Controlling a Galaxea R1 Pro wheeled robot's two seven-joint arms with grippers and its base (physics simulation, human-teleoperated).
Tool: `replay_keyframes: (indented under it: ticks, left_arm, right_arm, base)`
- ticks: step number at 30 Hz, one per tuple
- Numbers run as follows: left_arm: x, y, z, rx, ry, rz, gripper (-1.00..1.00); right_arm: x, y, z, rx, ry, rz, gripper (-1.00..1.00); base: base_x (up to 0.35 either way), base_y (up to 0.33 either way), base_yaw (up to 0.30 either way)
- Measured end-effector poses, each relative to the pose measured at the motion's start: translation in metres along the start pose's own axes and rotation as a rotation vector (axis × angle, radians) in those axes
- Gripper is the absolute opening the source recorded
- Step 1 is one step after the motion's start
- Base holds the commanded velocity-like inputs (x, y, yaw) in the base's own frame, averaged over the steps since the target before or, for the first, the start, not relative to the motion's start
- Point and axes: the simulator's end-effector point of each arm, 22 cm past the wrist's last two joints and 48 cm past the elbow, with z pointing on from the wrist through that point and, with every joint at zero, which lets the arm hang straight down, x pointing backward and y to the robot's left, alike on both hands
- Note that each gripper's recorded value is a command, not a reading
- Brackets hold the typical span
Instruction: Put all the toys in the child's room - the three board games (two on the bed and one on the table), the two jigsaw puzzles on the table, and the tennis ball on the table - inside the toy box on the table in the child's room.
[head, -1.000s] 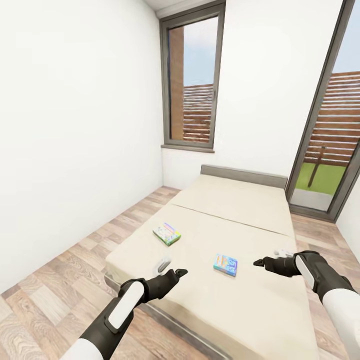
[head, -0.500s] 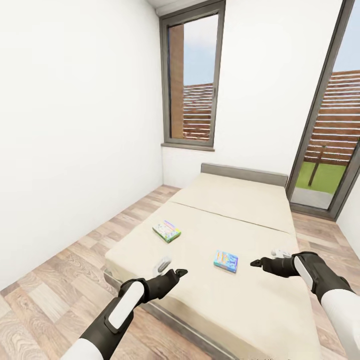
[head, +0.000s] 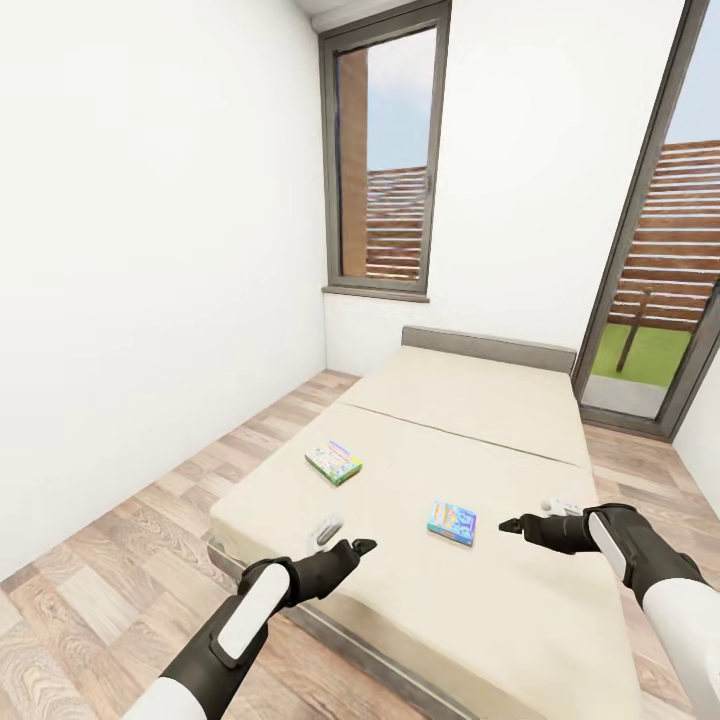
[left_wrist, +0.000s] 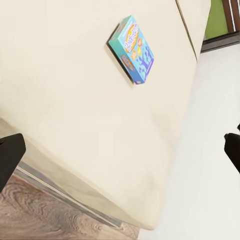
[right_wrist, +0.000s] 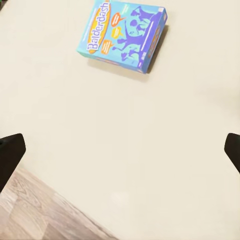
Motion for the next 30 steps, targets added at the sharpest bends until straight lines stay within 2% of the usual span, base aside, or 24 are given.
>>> replay_keyframes:
  ticks: [7, 15, 20, 30]
  left_arm:
    - [0.001, 0.001, 0.000, -0.001, 0.001, 0.002, 1.00]
    - [0.004, 0.022, -0.005, -0.024, -0.002, -0.007, 1.00]
    - [-0.001, 0.034, -0.009, -0.033, -0.029, -0.009, 1.00]
    - [-0.004, 0.042, -0.012, -0.037, -0.057, 0.000, 1.00]
  right_arm:
    - [-0.002, 0.001, 0.000, -0.003, -0.004, -0.002, 1.00]
    - [-0.002, 0.002, -0.001, -0.005, -0.006, -0.002, 1.00]
    - [-0.003, 0.002, -0.001, -0.006, -0.007, -0.002, 1.00]
    - [-0.004, 0.002, -0.002, -0.007, -0.010, 0.001, 1.00]
  base:
    - [0.000, 0.000, 0.000]
    - [0.000, 0.000, 0.000]
    - [0.031, 0.000, 0.000]
    - [0.195, 0.000, 0.000]
